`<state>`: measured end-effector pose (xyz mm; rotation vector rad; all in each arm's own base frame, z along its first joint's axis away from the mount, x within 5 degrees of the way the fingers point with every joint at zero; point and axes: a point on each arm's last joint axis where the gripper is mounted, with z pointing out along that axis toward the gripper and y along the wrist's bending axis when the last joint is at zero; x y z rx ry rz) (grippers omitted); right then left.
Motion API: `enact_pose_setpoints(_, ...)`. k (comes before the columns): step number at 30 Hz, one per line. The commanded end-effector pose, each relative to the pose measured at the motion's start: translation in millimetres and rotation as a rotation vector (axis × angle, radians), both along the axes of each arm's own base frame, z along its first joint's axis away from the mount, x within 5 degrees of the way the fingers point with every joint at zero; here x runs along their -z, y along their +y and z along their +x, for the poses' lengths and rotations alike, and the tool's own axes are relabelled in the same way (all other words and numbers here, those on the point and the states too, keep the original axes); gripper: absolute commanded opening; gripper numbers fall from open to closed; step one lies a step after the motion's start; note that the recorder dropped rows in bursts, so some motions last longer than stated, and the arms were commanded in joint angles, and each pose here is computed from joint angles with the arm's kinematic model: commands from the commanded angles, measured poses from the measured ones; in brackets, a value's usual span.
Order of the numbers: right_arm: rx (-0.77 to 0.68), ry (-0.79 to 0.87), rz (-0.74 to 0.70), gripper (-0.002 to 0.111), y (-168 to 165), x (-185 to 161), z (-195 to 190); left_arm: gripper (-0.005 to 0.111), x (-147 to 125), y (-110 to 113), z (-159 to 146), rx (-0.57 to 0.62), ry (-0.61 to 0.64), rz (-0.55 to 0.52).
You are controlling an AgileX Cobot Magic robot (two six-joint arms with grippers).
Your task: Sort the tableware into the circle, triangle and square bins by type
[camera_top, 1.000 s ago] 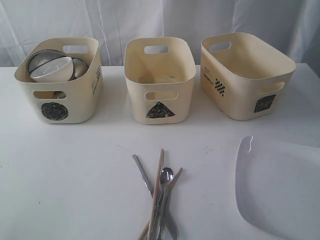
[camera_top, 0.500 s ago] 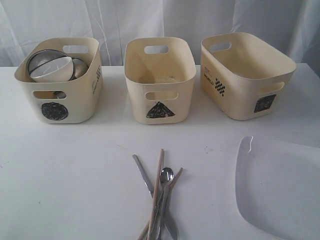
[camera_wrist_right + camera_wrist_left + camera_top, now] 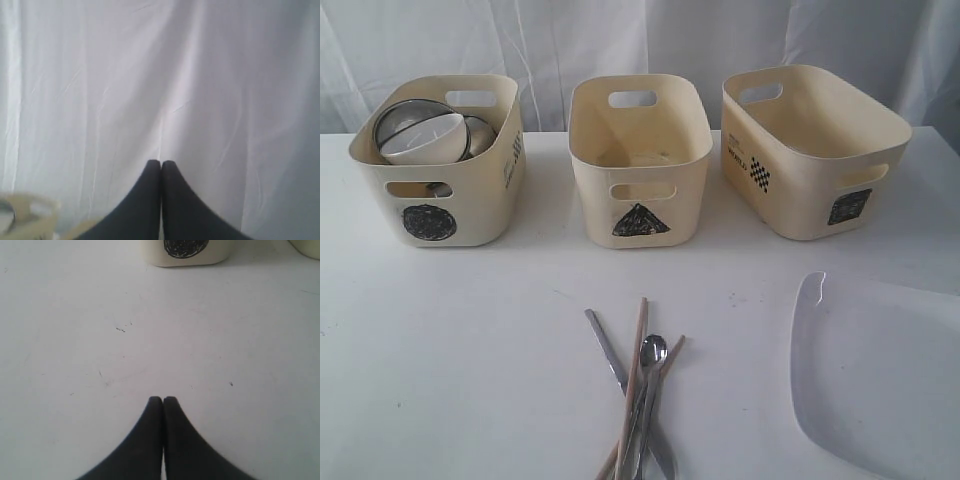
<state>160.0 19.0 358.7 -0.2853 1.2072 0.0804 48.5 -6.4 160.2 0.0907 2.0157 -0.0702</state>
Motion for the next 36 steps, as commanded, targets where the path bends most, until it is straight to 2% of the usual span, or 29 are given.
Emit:
enact_pose_setpoints(1,0.105,0.301,-0.410,0.000,-8,9,71,0.000,4,-1,-2,0.008,0.035,-0.012)
enact_pose_setpoints(3,0.382,0.545,-0.305,0.000,-38,18,89,0.000,4,-1,-2,0.008,0.035,-0.012)
enact_pose_setpoints(6,0.856,0.932,-0.091,0.000,-79,37,84,0.000,4,-1,-2,0.008,0.035,-0.012)
enact_pose_setpoints(7,0.935,1.011,-0.045,0.000,-83,38,81,0.000,4,-1,-2,0.008,0.035,-0.012)
enact_pose_setpoints(8,0.946,1.054,-0.025,0.000,-83,39,80,0.000,4,-1,-2,0.008,0.035,-0.012)
enact_pose_setpoints(9,0.882,1.082,-0.007,0.000,-78,38,82,0.000,4,-1,-2,0.008,0.035,-0.012)
enact_pose_setpoints(11,0.645,1.107,0.002,0.000,-56,32,87,0.000,4,-1,-2,0.008,0.035,-0.012)
enact_pose_setpoints(13,0.346,1.120,0.005,0.000,-22,24,91,0.000,4,-1,-2,0.008,0.035,-0.012)
enact_pose_setpoints(15,0.135,1.161,0.044,0.000,9,22,94,0.000,4,-1,-2,0.008,0.035,-0.012)
enact_pose_setpoints(18,-0.029,1.263,0.022,0.000,55,34,99,0.000,4,-1,-2,0.008,0.035,-0.012)
enact_pose_setpoints(22,-0.172,1.398,-0.121,0.000,132,69,104,0.000,4,-1,-2,0.008,0.033,-0.012)
enact_pose_setpoints(26,-0.215,1.511,-0.314,0.000,186,108,99,0.000,2,-1,-1,0.006,0.010,-0.014)
enact_pose_setpoints(31,-0.246,1.564,-0.406,0.000,210,133,90,0.000,-1,-1,1,0.002,-0.027,-0.016)
enact_pose_setpoints(36,-0.251,1.548,-0.399,0.000,214,137,92,0.000,-7,0,3,-0.003,-0.090,-0.020)
